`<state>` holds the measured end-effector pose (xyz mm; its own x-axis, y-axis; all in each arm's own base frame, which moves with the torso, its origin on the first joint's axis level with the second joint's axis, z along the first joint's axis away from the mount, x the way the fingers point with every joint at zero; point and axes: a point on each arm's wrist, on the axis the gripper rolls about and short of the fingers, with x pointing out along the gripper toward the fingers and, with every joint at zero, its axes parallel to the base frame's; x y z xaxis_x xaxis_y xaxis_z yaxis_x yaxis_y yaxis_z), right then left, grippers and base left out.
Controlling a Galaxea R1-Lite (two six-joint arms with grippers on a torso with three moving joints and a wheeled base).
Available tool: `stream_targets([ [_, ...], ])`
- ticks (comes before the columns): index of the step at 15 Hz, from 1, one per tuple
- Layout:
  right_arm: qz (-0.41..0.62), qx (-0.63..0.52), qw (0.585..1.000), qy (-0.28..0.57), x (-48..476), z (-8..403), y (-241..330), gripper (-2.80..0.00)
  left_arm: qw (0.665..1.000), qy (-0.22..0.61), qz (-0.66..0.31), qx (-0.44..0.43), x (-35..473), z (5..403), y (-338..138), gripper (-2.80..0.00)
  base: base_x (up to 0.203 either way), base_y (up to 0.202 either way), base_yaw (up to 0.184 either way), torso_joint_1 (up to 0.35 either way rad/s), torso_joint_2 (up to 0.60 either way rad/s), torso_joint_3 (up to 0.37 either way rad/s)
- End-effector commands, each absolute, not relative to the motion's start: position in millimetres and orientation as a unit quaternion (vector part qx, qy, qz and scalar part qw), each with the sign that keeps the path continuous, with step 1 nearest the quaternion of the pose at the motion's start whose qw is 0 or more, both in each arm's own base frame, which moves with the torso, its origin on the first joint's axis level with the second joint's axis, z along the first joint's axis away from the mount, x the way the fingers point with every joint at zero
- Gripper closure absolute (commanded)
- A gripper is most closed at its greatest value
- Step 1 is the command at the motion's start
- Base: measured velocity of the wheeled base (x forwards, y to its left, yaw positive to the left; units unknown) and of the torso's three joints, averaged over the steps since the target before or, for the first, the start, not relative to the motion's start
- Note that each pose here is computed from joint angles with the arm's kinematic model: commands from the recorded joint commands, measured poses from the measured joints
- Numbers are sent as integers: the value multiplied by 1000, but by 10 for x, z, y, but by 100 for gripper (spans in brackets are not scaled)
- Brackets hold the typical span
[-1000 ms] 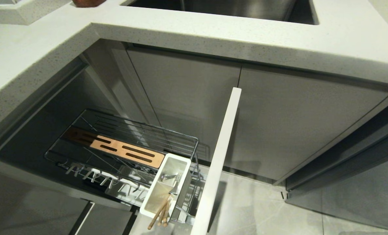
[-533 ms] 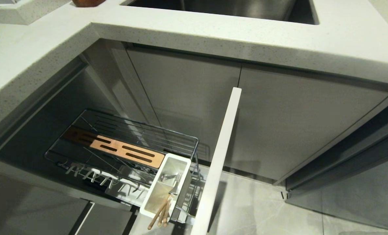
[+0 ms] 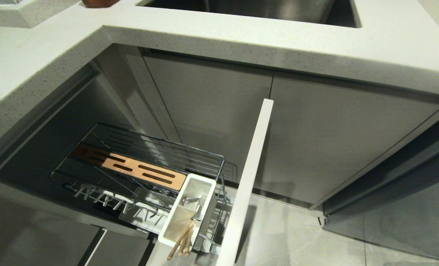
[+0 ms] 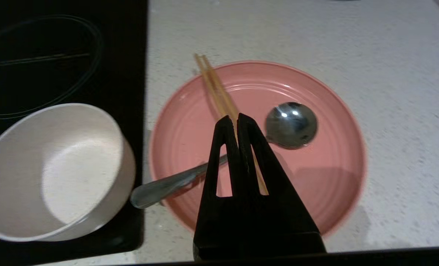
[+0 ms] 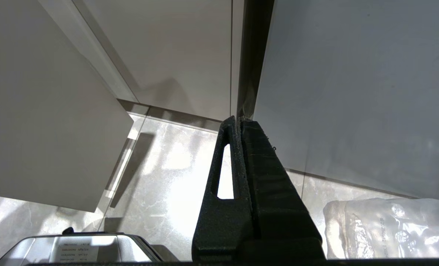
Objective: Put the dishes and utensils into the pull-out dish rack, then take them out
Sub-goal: Pick up the bowl and place it in the cupboard
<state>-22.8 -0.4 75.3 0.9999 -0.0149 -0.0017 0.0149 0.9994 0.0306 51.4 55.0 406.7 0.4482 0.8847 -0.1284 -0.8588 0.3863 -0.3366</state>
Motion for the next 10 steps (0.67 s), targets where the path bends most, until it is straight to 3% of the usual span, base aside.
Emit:
stream_targets([
  [1, -8, 15, 1000, 2, -226, 747, -3, 0, 820, -35, 543, -180, 490, 4056, 566, 0, 0, 0, 0, 0, 0, 0],
  [7, -7, 15, 1000, 2, -226, 749, -4, 0, 804, 49, 560, -193, 359, 3892, 469, 0, 0, 0, 0, 0, 0, 0],
  [10, -7, 15, 1000, 2, -226, 746, -4, 0, 787, 49, 583, -196, 345, 3883, 502, 0, 0, 0, 0, 0, 0, 0],
])
